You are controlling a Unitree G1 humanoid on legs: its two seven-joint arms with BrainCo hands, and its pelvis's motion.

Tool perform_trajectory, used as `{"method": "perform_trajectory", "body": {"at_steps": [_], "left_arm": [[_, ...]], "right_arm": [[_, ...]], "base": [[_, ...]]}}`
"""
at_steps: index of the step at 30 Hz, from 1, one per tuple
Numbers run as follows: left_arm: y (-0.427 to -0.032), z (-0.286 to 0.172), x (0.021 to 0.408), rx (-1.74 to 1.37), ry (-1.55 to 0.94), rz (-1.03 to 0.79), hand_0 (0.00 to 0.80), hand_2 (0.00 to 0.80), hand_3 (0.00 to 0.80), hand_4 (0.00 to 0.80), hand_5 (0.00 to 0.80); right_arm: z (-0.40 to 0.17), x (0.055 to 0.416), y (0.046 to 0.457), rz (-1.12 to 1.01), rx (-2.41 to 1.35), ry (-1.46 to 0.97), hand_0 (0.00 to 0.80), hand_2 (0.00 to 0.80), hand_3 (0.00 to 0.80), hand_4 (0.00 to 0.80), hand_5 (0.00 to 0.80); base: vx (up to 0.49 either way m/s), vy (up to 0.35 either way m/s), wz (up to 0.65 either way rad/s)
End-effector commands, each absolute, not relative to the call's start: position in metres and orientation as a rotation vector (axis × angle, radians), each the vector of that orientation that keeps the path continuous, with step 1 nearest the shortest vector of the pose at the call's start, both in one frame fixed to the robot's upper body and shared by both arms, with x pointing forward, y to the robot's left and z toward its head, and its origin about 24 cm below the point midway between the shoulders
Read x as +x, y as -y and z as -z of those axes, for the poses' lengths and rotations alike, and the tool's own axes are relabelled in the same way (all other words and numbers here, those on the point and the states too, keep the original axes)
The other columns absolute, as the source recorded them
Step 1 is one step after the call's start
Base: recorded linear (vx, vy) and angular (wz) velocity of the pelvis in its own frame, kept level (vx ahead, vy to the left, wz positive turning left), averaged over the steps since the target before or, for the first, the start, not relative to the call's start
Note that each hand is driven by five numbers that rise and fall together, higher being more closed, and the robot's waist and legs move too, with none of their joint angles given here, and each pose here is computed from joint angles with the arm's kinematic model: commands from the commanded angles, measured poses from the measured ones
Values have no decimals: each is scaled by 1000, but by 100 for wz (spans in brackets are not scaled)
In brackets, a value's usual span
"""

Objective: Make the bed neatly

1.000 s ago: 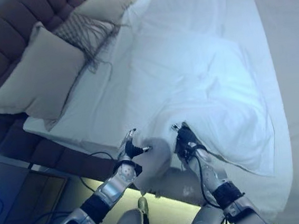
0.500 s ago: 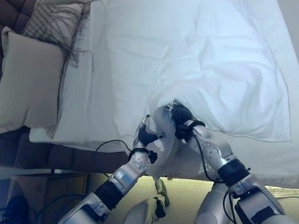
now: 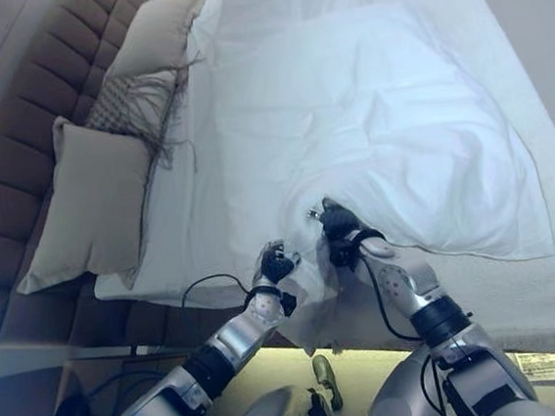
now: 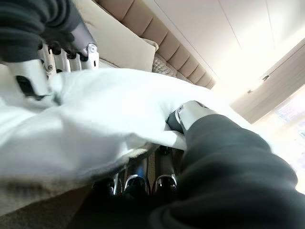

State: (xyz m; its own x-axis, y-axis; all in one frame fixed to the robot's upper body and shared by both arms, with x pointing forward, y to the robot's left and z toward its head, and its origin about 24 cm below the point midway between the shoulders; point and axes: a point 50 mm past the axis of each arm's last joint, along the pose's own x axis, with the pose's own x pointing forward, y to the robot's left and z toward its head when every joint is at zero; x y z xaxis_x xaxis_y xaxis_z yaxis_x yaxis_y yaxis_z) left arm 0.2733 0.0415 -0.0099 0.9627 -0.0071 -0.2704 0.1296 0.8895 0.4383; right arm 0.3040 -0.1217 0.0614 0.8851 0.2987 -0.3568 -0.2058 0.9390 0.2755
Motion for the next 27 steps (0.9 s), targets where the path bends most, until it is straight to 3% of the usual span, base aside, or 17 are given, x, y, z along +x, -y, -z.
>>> {"method": "perform_trajectory", "body": {"at_steps": [1, 27], "left_arm": [[-33, 2, 279, 399, -234, 61, 800, 800, 800, 800, 800], [-55, 18, 272, 412, -240, -83, 800, 800, 800, 800, 800]], "right_arm": [[-116, 307, 85, -455, 295, -188, 800, 800, 800, 800, 800], [-61, 278, 80, -466, 382, -360, 800, 800, 800, 800, 800]], "base": [[66, 69, -5], [29, 20, -1]]}}
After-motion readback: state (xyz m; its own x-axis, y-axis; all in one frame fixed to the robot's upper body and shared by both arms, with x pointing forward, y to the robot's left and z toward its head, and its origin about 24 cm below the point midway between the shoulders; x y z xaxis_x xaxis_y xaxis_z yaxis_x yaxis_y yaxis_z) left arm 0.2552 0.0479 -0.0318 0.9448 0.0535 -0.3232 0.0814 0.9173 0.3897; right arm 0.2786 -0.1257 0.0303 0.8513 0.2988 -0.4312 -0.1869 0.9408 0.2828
